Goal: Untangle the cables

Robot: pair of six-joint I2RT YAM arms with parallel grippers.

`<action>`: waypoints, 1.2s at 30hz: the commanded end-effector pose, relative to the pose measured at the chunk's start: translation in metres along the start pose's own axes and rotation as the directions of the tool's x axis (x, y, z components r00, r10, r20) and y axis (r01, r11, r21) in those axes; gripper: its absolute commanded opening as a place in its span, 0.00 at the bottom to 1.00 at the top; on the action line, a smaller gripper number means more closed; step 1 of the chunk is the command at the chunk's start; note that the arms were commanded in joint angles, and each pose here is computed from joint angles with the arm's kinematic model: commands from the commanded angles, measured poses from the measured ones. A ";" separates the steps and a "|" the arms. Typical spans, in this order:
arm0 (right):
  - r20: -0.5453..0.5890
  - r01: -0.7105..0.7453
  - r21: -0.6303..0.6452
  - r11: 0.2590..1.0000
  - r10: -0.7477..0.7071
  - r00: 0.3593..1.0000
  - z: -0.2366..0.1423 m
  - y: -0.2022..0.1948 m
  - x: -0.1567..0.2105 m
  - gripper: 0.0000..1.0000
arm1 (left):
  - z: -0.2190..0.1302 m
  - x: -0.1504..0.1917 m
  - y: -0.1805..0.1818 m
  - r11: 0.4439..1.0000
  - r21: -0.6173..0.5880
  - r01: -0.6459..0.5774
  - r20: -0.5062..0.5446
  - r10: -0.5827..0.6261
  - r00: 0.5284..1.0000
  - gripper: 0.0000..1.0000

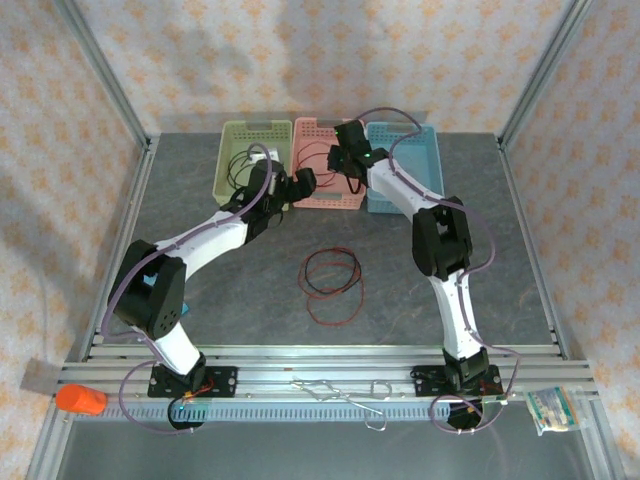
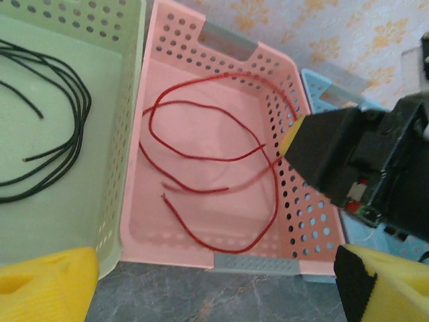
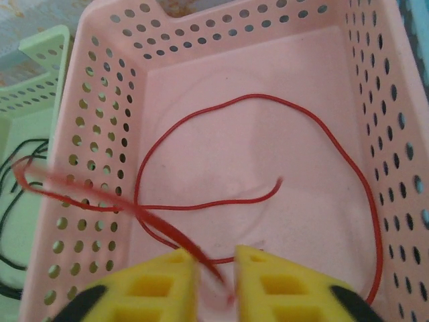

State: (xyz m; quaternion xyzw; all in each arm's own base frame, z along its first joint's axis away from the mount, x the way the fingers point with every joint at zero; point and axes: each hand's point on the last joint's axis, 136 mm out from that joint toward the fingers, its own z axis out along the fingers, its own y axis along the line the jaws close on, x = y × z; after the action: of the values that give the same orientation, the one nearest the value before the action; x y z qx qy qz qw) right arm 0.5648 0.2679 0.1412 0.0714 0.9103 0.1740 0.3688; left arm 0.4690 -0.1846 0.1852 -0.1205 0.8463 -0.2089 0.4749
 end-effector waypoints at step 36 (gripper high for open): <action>-0.005 0.088 -0.009 0.996 -0.088 0.996 -0.160 -0.041 0.098 0.37 | -0.082 0.119 -0.014 0.997 0.017 -0.077 -0.204 0.079 0.976 0.82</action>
State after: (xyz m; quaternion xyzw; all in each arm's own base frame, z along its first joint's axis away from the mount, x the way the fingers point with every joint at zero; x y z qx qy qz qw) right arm 0.3976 0.2193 0.1727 0.0244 0.9115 0.1711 0.3732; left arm 0.3512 -0.2344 0.1535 -0.0451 0.8825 -0.2212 0.4127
